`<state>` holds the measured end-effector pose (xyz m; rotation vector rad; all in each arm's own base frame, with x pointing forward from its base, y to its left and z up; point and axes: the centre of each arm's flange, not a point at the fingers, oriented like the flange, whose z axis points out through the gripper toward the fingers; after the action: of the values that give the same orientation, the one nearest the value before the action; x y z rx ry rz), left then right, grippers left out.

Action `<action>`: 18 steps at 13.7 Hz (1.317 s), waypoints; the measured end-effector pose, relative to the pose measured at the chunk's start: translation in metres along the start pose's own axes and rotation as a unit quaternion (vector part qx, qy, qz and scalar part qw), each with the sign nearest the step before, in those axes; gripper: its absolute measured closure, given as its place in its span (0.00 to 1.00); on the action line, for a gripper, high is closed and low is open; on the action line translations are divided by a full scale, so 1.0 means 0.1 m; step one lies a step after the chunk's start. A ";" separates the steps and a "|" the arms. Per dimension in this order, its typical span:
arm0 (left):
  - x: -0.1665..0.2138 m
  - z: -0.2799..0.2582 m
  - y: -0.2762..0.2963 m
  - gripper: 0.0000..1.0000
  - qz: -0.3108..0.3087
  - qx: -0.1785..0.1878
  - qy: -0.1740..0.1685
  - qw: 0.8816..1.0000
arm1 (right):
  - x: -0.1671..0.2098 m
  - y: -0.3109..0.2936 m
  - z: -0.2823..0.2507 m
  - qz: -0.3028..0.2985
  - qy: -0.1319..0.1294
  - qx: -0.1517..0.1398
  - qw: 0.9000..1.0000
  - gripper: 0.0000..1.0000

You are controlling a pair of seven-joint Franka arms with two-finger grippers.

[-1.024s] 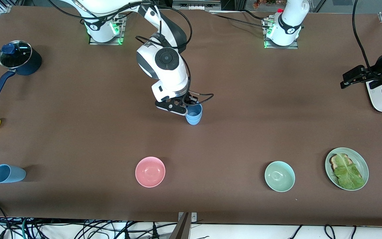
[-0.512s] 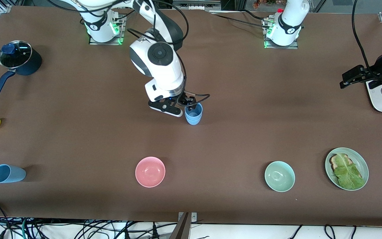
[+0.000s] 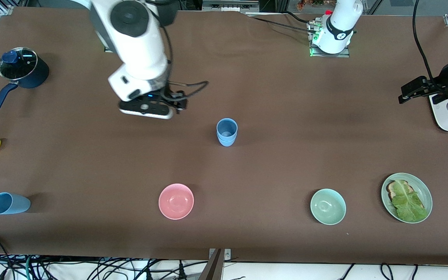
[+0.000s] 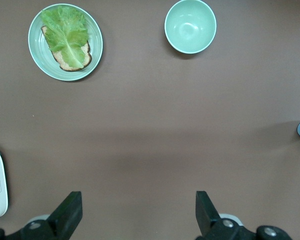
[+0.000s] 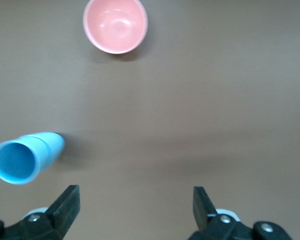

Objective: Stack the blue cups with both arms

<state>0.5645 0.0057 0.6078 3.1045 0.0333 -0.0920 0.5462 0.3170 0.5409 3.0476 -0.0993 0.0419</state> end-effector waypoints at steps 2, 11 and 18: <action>0.00 0.00 0.00 0.00 0.000 0.000 0.000 1.000 | 0.14 0.76 -0.24 -0.035 -0.030 -0.001 0.999 0.00; 0.00 0.00 0.00 0.00 0.000 0.000 0.000 1.000 | 0.48 2.78 -0.14 -0.077 -0.080 0.028 0.993 0.00; 0.00 0.00 0.00 0.00 0.000 0.000 0.000 1.000 | 0.48 3.00 -0.19 -0.062 -0.072 0.018 0.995 0.00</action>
<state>0.5645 0.0052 0.6079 3.1044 0.0320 -0.0923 0.5734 0.0181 0.5886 3.0828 0.0830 -0.1866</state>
